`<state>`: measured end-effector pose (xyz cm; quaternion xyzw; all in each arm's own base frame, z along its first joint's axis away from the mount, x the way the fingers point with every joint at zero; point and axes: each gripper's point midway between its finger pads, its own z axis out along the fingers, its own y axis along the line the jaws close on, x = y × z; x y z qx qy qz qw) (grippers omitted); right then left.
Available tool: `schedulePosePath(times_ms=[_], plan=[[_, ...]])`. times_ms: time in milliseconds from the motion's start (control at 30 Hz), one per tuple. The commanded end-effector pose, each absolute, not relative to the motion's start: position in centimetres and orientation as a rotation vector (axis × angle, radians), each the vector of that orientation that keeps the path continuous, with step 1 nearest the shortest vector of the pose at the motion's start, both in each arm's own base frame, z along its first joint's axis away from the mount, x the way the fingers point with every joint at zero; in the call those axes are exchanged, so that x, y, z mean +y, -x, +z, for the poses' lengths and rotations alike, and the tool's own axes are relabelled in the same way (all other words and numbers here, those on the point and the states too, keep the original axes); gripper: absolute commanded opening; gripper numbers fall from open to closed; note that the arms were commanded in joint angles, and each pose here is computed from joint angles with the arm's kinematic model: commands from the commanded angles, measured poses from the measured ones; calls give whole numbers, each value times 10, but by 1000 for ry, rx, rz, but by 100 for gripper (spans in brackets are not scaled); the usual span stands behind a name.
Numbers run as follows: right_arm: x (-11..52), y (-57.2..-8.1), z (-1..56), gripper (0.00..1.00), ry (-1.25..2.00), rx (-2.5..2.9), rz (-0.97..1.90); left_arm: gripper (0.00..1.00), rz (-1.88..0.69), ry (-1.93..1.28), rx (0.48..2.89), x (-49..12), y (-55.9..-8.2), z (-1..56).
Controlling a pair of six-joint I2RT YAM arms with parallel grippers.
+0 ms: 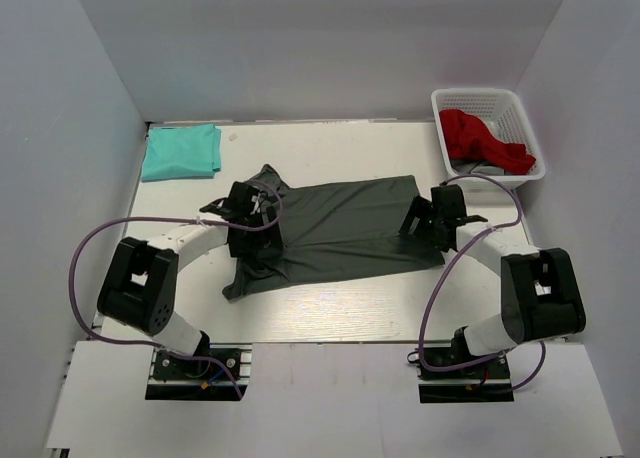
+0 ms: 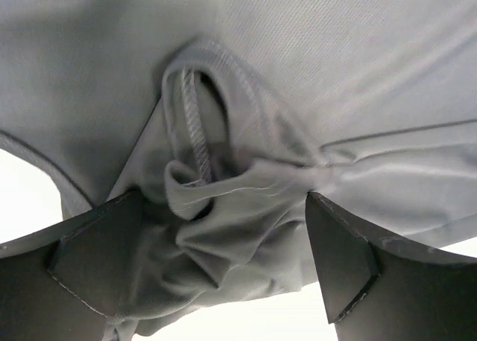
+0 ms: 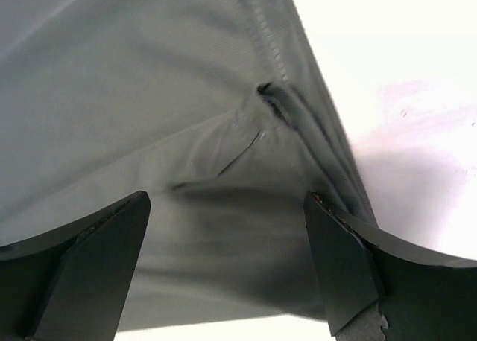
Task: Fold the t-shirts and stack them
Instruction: Fold the flattened tshirt in 1/3 of the way
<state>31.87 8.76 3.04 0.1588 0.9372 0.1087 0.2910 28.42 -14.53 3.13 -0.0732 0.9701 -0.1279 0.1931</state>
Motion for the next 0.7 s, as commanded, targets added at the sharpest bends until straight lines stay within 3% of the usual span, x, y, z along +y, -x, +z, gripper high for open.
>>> schedulePosePath(times_ms=[0, 267, 400, 667], plan=[[97, -321, 58, 90, -310, 2452, 366, 100, -356, 201, 2612, -147, -312, 63], [94, -353, 139, 90, -218, 2245, 339, 100, -174, 252, 2351, -122, -361, 154], [88, -371, 138, 90, -243, 2255, 274, 100, -127, 279, 2271, -117, -399, 180], [88, -447, 149, 90, -279, 2227, 185, 100, -45, 216, 2344, -127, -505, 148]])
